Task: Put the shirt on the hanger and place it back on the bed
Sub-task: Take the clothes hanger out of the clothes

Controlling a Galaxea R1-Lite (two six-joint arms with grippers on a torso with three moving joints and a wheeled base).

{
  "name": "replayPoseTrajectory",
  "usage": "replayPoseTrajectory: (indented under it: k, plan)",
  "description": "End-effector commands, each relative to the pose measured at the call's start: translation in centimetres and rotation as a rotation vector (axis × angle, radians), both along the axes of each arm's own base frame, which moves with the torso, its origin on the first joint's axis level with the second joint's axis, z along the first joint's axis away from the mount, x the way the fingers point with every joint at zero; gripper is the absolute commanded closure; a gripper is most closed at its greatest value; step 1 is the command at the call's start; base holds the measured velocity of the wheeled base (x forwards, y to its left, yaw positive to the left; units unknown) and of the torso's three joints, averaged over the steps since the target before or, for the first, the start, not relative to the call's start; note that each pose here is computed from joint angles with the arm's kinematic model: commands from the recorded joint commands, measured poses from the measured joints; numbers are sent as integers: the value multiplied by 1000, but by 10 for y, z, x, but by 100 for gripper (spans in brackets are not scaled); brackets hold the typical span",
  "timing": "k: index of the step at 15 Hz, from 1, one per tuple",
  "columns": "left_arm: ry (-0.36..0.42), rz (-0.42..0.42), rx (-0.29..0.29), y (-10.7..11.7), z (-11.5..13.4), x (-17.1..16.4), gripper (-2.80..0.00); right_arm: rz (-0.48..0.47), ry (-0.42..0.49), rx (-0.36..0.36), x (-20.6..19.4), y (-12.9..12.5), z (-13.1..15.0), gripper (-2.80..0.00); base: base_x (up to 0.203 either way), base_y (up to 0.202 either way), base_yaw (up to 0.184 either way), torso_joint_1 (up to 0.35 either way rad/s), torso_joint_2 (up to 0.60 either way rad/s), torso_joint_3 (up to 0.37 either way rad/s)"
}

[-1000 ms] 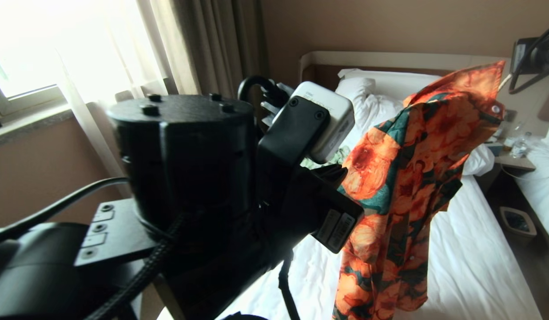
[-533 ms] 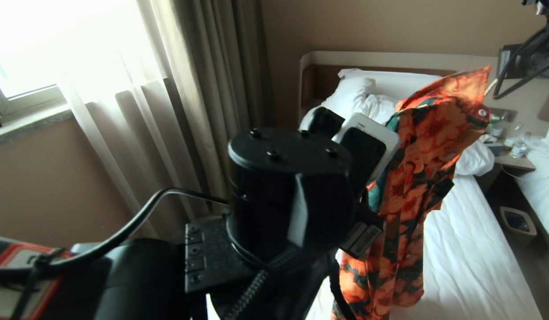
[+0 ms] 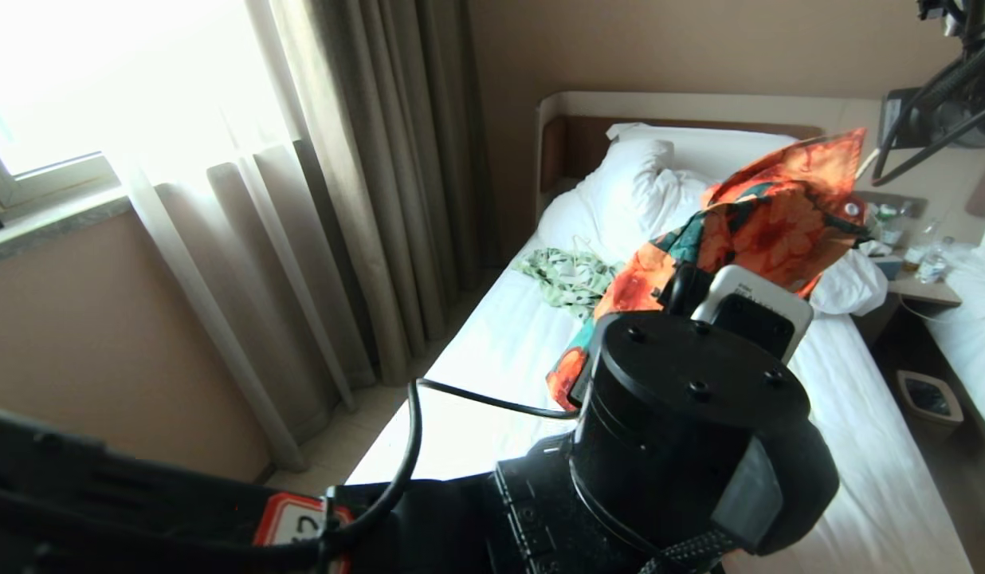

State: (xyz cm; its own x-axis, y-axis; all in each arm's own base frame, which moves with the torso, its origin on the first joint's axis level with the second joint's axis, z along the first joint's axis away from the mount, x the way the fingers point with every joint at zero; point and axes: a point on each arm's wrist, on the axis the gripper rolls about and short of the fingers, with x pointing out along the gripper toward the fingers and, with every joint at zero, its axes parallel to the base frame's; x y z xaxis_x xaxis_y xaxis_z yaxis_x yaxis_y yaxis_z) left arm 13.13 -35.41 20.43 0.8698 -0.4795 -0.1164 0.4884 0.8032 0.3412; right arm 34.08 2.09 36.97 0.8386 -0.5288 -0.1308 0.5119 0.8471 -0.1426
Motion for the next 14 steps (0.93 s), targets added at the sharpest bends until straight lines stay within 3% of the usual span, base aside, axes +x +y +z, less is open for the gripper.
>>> replayPoseTrajectory:
  k: [1, 5, 9, 10, 14]
  plan:
    - [14, 30, 36, -6, -19, 11, -280, 6, -4, -4, -3, 3, 3, 0, 0, 0, 0, 0, 0, 0]
    - [9, 86, 18, 2, -19, 33, -280, 13, -18, -22, -9, 3, 9, 0, 0, 0, 0, 0, 0, 0]
    - [3, 95, 2, 5, -14, 35, -280, 14, -34, -33, -8, 3, 11, 0, 0, 0, 0, 0, 0, 0]
    - [2, 95, 3, 6, -13, 35, 0, 15, -34, -33, -8, 3, 11, 0, 0, 0, 0, 0, 0, 0]
    - [-5, 93, -9, 7, -7, 34, 0, 16, -31, -40, -7, 3, 11, 0, 0, 0, 0, 0, 0, 0]
